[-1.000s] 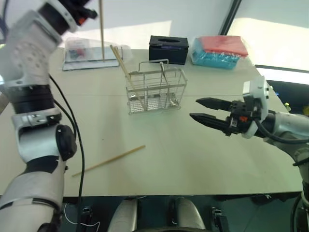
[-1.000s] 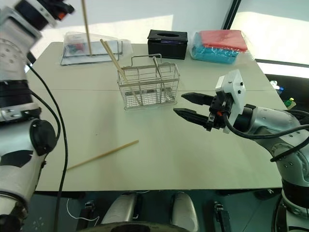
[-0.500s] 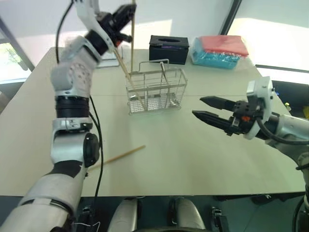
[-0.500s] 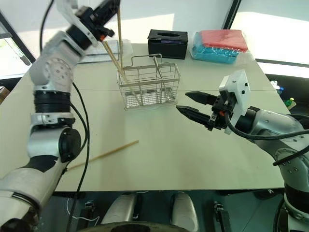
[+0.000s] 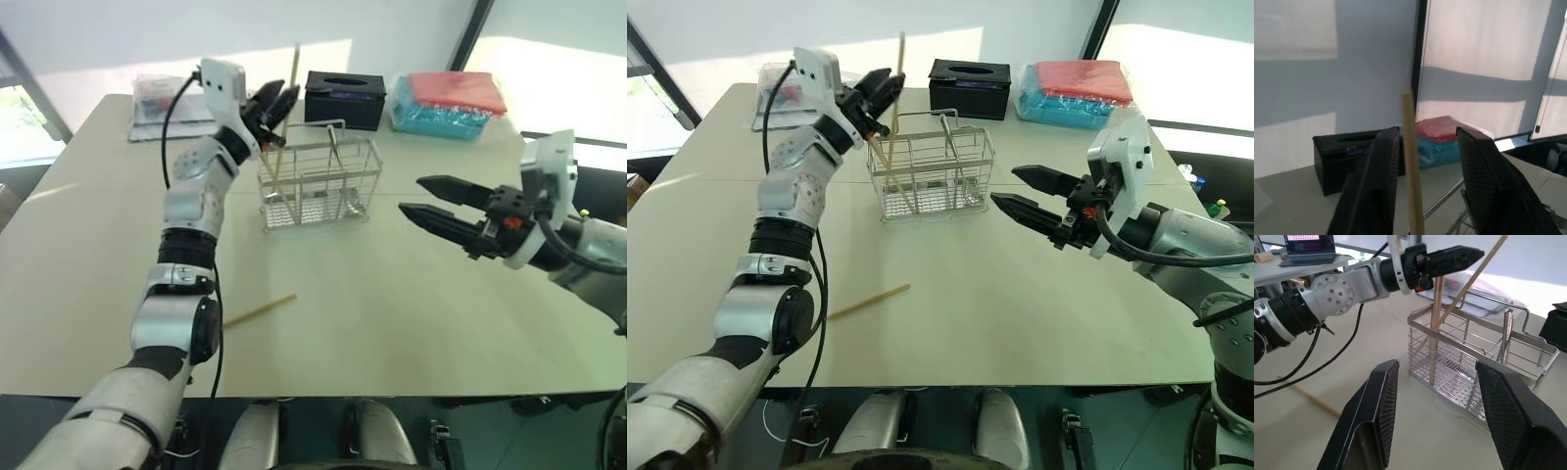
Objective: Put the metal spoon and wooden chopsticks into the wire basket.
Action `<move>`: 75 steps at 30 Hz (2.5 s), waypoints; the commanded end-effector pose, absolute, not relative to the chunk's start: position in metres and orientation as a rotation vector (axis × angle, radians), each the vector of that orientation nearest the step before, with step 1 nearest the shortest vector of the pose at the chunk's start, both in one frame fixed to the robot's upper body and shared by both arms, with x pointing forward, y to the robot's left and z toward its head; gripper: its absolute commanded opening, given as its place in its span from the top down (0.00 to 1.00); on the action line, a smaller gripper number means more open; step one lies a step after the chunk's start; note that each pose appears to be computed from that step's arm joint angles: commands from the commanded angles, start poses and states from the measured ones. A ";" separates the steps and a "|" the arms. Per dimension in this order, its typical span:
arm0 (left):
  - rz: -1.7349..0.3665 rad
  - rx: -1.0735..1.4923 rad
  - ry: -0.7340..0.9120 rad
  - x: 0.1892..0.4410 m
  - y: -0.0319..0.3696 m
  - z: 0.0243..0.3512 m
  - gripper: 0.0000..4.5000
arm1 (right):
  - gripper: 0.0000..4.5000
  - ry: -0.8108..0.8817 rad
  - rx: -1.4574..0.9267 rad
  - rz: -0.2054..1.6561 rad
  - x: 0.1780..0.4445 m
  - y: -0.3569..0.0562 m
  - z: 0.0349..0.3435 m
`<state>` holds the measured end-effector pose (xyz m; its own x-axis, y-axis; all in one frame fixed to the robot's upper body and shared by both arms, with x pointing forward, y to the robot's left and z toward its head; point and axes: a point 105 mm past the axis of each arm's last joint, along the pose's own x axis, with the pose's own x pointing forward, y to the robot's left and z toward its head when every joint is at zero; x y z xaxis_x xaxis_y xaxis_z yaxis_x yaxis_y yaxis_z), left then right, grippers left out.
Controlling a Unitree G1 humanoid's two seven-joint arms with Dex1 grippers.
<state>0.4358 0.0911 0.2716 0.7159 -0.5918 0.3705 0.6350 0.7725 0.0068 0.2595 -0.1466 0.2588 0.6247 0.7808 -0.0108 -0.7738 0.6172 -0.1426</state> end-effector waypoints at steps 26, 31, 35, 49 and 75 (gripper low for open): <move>-1.325 0.350 0.117 0.309 0.134 0.282 0.01 | 0.43 0.038 -0.360 1.092 0.249 -0.151 0.217; -1.427 0.453 0.345 0.285 0.139 0.242 0.01 | 0.43 0.051 -0.383 1.127 0.245 -0.147 0.208; -1.403 0.569 0.489 0.286 0.140 0.206 0.01 | 0.43 0.037 -0.373 1.115 0.247 -0.146 0.208; -1.389 0.673 0.804 0.304 0.119 0.140 0.01 | 0.43 0.007 -0.314 1.071 0.241 -0.139 0.210; -1.331 0.926 0.907 0.308 0.107 0.086 0.98 | 0.43 -0.030 -0.251 1.010 0.244 -0.141 0.224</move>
